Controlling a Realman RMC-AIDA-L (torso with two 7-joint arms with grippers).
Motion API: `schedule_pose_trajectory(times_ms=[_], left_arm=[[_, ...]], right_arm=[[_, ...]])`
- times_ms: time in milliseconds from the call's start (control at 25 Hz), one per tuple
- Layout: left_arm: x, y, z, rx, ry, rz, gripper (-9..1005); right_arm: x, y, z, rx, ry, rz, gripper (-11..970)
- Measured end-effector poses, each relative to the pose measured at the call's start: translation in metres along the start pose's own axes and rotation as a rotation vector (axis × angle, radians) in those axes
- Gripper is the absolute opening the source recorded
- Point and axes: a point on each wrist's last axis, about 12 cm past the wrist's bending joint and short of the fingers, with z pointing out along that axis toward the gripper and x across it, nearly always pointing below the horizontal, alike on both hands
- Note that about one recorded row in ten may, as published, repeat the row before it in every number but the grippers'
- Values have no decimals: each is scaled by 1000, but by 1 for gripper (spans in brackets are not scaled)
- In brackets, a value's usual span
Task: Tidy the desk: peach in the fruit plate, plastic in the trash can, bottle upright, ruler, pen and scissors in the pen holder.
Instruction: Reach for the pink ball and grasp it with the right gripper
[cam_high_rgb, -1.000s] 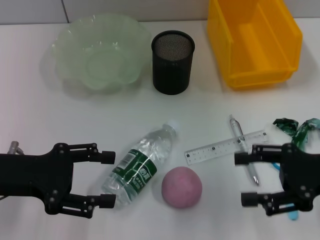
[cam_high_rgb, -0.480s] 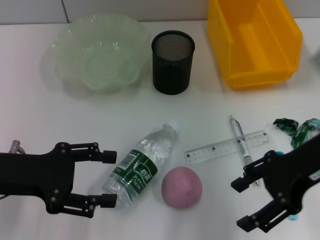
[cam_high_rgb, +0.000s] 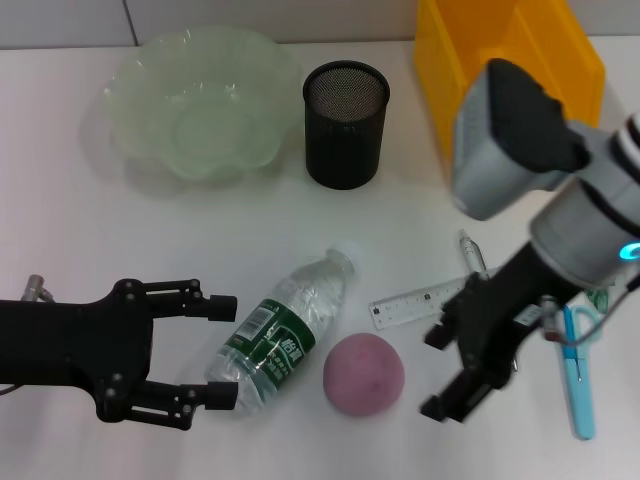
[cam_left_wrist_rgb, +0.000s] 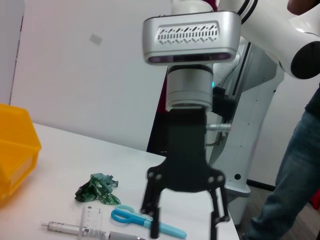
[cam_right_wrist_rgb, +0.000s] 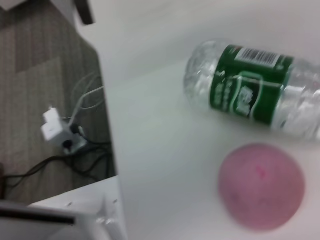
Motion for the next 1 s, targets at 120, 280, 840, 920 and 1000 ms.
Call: schedule_pose_trajectory(times_ms=[120,280,840,920,1000], left_arm=[[0,0,0,1,-1,2,846],[0,0,1,1,-2,2,846],[1,0,1,3,1,0,846],[1,0,1,3,0,-1,846],[2,-1,1,2,0,-2,846]], right_arm=[[-8,-2,9,18,-12,0,792],[-16,-2,24,42,-10,-7,790],[-27,0,61,78,4,-75,784],[-27,1,62,79,3,-78,636],[-27,2,63,81,-1,-80,513]])
